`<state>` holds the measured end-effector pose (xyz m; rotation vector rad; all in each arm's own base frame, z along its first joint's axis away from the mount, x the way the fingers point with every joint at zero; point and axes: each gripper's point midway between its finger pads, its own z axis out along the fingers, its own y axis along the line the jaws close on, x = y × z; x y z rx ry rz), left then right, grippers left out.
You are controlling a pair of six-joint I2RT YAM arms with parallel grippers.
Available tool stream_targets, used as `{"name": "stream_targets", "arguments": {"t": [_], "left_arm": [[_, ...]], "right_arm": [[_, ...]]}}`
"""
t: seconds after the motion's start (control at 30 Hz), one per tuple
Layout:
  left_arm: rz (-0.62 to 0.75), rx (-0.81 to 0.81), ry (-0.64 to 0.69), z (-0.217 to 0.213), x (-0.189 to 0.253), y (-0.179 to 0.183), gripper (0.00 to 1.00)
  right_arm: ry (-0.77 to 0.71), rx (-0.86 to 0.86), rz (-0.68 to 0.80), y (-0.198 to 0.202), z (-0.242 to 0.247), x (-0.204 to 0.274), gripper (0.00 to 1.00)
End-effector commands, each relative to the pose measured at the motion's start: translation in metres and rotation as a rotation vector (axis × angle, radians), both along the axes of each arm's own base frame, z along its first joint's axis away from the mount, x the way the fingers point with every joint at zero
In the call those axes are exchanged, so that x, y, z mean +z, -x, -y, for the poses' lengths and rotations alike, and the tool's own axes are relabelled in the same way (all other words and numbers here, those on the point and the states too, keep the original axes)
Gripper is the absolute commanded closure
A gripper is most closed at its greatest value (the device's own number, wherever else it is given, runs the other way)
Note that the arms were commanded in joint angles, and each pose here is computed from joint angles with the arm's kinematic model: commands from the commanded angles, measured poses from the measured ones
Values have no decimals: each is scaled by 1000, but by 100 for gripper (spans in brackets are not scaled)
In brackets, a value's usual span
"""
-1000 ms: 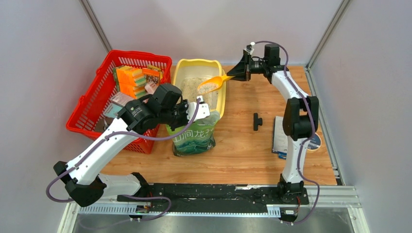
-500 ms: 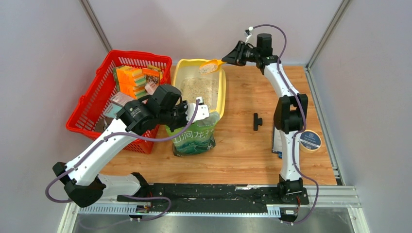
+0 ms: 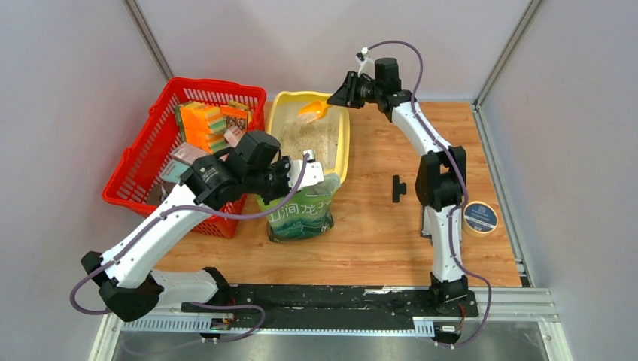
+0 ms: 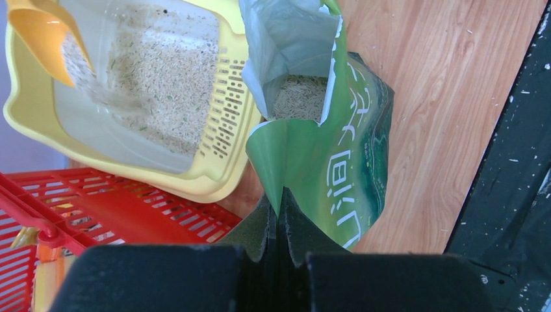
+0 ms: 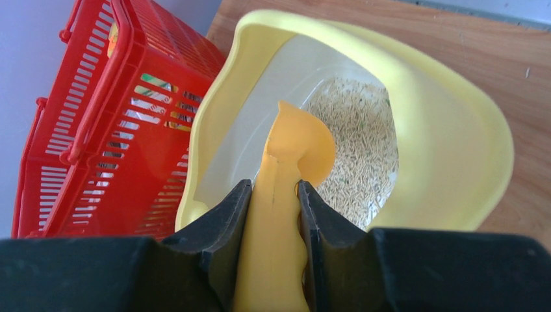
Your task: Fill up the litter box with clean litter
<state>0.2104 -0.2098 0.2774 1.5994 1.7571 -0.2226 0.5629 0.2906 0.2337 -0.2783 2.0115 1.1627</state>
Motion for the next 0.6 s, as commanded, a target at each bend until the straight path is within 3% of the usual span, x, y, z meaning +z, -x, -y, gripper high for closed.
{"name": "stream_targets", "arguments": {"t": [0.0,0.2,0.37,0.5,0.53,0.57], "left_arm": [[81,-2,99,2,29,1,100],[93,-14,116,3,28,2,100],[99,-26,146,6,31,4,100],[110,-32,161,6,32,6,100],[116,-36,167,7,33,6,100],[124,-37,177,6,35,7,100]], "right_arm": [[-22,37,109,28,4,55,100],[-7,74,102,68,15,73,100],[87,86,103,100,30,71,100],[294,86,283,116,45,84,100],[372,99,418,122,51,101,100],[408,116,453,128,49,96,100]]}}
